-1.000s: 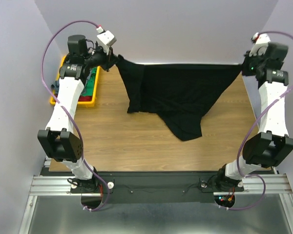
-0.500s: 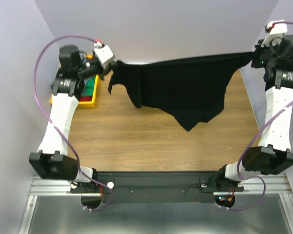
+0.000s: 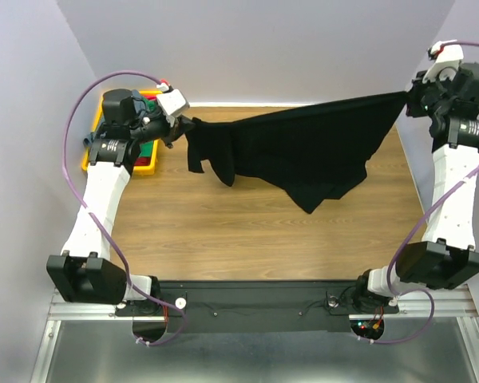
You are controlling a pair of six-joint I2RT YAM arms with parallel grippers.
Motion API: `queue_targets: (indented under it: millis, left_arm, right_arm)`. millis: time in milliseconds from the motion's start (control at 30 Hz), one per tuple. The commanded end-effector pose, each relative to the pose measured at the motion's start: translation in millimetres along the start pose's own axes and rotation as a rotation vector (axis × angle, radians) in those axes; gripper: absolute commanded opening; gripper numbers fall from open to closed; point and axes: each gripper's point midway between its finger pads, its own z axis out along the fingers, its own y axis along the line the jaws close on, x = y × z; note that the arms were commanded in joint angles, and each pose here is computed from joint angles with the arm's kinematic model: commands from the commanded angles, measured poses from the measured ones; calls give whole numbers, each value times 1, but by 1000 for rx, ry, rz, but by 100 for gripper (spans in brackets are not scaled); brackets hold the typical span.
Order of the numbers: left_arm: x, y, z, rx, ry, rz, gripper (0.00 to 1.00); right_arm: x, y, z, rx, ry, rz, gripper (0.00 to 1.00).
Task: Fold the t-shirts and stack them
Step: Flatten the tshirt out
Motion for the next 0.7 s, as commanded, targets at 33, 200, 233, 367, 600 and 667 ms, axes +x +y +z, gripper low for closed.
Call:
queue_targets:
  millis: [33,200,233,367,600,667]
  left_arm:
    - [67,-47,28,159,214,-107,0]
    - [140,-86,58,227,455,-145,0]
    - [152,-88,68,259,481,-164,0]
    - [169,-77,103,309,504,-194,4]
    - [187,-24,163,242,530,-161,18]
    - [191,-11,166,199,543,-174,26]
  right_arm:
    - [69,37,-12,-184,131,42,1]
    - [167,59,-13,-248,344,64,0]
    - [180,58,-13,-239,374,61,1]
    - [221,56,-8,-220,466,55,1]
    - [239,46,16,-185,525,82,1]
    - [241,46,20,-184,532,93,1]
